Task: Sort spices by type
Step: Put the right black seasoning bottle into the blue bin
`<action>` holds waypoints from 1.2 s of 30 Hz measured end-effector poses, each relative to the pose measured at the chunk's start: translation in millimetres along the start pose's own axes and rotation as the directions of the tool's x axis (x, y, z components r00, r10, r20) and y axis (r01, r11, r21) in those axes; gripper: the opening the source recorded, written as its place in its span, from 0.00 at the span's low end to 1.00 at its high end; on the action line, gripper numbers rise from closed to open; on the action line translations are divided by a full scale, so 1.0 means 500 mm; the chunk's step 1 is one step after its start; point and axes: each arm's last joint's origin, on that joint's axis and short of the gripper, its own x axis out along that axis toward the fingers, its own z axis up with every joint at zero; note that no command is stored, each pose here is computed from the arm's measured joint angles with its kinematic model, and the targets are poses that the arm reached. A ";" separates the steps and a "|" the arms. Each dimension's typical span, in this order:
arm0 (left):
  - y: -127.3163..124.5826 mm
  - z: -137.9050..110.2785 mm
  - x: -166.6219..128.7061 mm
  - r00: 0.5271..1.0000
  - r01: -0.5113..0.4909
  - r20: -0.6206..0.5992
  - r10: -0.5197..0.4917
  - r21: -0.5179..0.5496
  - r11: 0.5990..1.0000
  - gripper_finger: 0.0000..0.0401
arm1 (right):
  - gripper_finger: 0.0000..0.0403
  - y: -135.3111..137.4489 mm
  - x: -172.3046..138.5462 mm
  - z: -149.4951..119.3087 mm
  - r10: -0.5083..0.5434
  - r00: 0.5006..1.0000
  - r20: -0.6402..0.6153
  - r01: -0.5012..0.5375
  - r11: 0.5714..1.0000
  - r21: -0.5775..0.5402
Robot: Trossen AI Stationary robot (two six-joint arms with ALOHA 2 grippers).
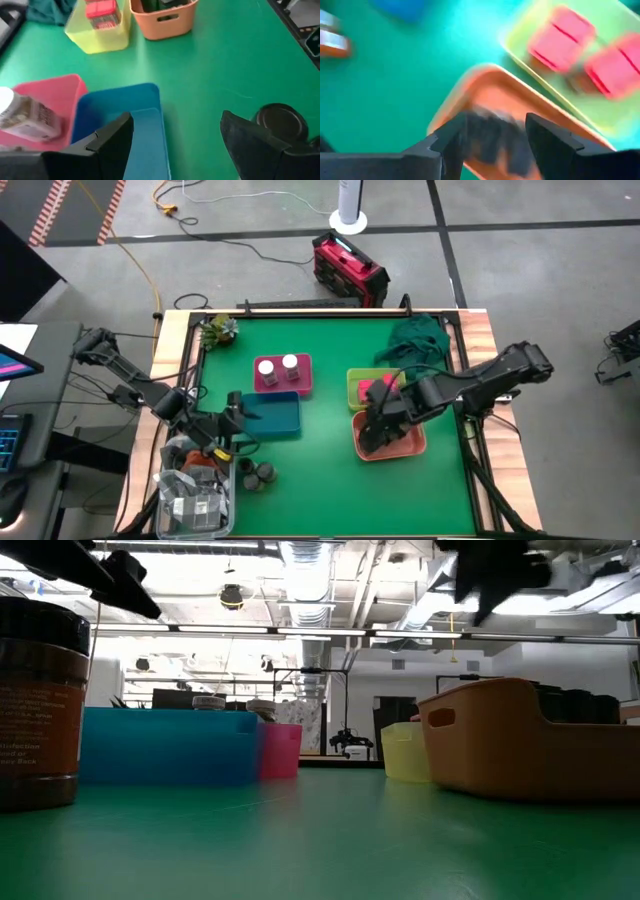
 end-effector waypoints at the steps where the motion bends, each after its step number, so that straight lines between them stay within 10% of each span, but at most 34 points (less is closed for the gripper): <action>1: 0.000 -0.001 0.000 1.000 0.016 -0.010 -0.016 -0.010 1.000 0.71 | 0.57 0.013 0.009 0.003 0.028 0.999 0.038 -0.027 0.999 -0.028; 12: -0.013 0.055 -0.027 0.971 0.214 -0.089 -0.220 -0.067 0.974 0.71 | 0.57 0.073 0.062 0.026 0.049 0.945 0.324 0.040 0.964 -0.262; 20: 0.024 0.096 -0.021 0.986 -0.032 -0.165 0.019 -0.075 0.997 0.71 | 0.57 0.097 0.142 0.037 0.008 0.938 0.346 0.115 0.936 -0.333; 36: -0.069 0.171 0.092 0.861 0.147 -0.464 -0.210 -0.168 0.975 0.71 | 0.57 0.095 0.155 0.047 -0.099 0.870 0.484 0.337 0.834 -0.436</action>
